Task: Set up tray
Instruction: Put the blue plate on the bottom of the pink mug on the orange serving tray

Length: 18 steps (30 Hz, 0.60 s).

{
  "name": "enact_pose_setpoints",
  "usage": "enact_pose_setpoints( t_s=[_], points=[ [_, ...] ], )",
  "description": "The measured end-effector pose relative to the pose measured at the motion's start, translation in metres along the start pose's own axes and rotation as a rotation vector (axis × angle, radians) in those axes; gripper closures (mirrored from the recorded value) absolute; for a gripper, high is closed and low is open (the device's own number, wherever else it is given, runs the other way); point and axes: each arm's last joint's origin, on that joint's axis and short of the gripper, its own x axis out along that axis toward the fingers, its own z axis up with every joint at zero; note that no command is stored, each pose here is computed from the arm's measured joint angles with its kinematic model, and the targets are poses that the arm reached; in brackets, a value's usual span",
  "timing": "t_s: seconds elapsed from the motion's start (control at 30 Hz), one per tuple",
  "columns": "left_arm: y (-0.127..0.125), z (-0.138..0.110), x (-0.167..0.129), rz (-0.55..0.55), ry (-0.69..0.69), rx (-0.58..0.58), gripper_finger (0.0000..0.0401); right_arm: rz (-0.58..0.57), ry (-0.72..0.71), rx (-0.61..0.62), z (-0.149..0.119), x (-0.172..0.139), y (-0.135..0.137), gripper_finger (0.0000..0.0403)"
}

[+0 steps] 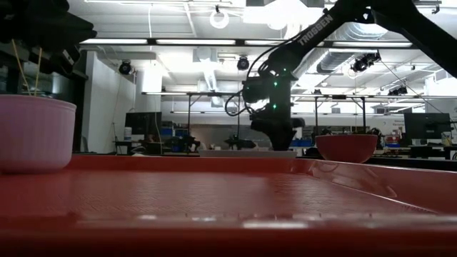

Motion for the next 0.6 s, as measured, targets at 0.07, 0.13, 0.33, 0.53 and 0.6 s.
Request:
enact_pose_setpoints(
  t_s=[0.07,0.13,0.33,0.53,0.6],
  points=[
    [0.0,0.0,0.0,0.0,0.0,0.0,0.0316,-0.001,-0.01,0.0,0.002,-0.004,0.0,0.0304],
    [0.0,0.0,0.0,0.003,-0.002,0.0,0.0316,0.001,-0.029,0.002,0.007,-0.01,-0.001,0.0304],
    [0.0,0.0,0.0,0.011,-0.006,-0.003,0.0316,-0.012,-0.087,-0.003,0.017,-0.025,-0.002,0.0304],
    [0.0,0.0,0.0,0.011,-0.005,-0.004,0.0316,-0.043,-0.053,-0.001,0.015,-0.024,-0.015,0.0304],
    [0.0,0.0,0.0,0.011,-0.005,-0.004,0.0316,-0.052,-0.041,0.008,0.015,-0.023,-0.02,0.0304]
  ],
)
